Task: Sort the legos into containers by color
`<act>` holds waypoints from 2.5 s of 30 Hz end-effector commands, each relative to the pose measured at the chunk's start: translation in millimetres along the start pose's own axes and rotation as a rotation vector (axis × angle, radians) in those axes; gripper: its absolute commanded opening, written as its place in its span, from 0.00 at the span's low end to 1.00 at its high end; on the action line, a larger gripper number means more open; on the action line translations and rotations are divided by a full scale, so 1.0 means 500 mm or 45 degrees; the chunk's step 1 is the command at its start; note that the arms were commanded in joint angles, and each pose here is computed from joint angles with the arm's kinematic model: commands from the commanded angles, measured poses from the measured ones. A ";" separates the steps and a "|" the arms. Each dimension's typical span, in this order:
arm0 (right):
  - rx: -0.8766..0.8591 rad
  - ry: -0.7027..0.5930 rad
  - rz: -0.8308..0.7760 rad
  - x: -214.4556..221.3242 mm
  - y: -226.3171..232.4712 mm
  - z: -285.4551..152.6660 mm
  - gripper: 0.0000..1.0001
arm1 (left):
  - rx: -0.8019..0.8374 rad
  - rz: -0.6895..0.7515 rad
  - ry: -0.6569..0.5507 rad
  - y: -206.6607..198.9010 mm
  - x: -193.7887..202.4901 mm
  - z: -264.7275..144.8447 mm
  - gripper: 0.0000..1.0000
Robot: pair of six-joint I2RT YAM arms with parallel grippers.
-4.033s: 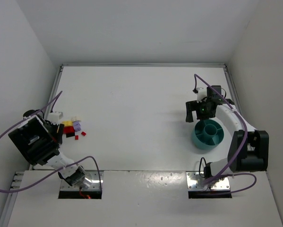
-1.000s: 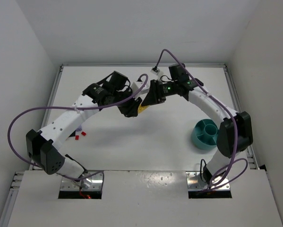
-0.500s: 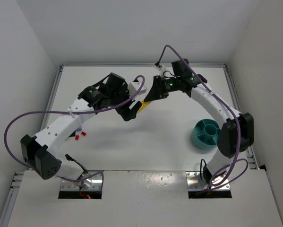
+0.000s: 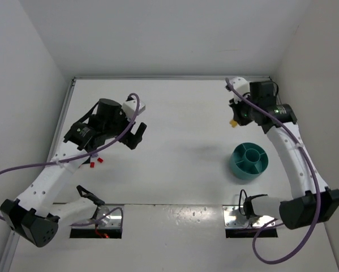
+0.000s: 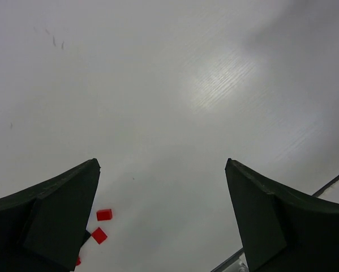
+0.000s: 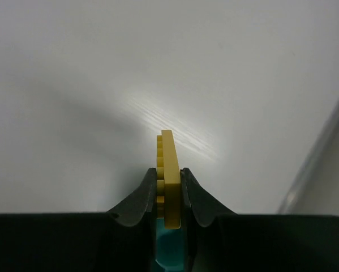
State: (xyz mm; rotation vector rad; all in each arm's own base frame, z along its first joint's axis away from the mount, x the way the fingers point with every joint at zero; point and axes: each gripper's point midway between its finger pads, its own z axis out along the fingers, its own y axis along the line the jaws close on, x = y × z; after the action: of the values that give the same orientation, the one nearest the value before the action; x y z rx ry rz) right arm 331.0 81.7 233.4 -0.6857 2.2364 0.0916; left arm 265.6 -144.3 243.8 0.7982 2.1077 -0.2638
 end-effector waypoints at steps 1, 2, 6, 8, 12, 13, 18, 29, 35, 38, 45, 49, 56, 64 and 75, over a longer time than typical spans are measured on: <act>0.219 0.208 -0.156 0.096 -0.085 -0.071 0.00 | -0.087 -0.100 0.044 0.032 0.035 0.017 1.00; 0.238 0.280 -0.134 0.128 -0.100 -0.079 0.00 | -0.110 -0.121 0.051 0.046 0.044 0.020 1.00; 0.272 0.390 -0.053 0.202 -0.125 -0.105 0.00 | -0.176 -0.186 0.087 0.079 0.074 0.024 1.00; 0.263 0.420 -0.024 0.228 -0.127 -0.109 0.00 | -0.197 -0.195 0.102 0.092 0.086 0.023 1.00; 0.184 0.460 0.067 0.263 -0.112 -0.117 0.00 | -0.196 -0.237 0.108 0.108 0.105 0.019 1.00; 0.160 0.442 0.080 0.261 -0.107 -0.115 0.00 | -0.213 -0.246 0.096 0.115 0.104 0.012 1.00; 0.065 0.488 0.167 0.287 -0.091 -0.109 0.00 | -0.202 -0.279 0.100 0.118 0.118 0.011 1.00; -0.026 0.483 0.236 0.302 -0.088 -0.095 0.00 | -0.203 -0.305 0.106 0.125 0.131 0.014 1.00; -0.008 0.469 0.239 0.319 -0.096 -0.069 0.22 | -0.210 -0.324 0.105 0.134 0.137 0.016 1.00; -0.003 0.445 0.245 0.317 -0.104 -0.058 0.49 | -0.220 -0.380 0.168 0.152 0.165 0.027 1.00; -0.039 0.360 0.252 0.281 -0.101 -0.058 0.70 | -0.338 -0.462 0.252 0.237 0.233 0.012 1.00; -0.091 0.284 0.281 0.244 -0.089 -0.065 0.71 | -0.408 -0.584 0.422 0.309 0.323 0.022 0.86; -0.232 0.262 0.368 0.237 -0.054 -0.044 0.72 | -0.402 -0.812 0.524 0.428 0.429 0.031 0.66; -0.266 0.280 0.383 0.239 -0.044 -0.034 0.72 | -0.369 -0.493 0.538 0.528 0.417 0.037 0.74; -0.299 0.308 0.405 0.238 -0.043 -0.030 0.72 | -0.152 -0.341 0.684 0.538 0.484 0.033 0.75</act>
State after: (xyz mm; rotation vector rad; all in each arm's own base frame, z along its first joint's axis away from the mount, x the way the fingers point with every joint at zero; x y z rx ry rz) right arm 257.9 1.7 150.6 -0.4665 2.6237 0.4334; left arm 351.3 163.1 71.2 0.4371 2.7112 -0.0252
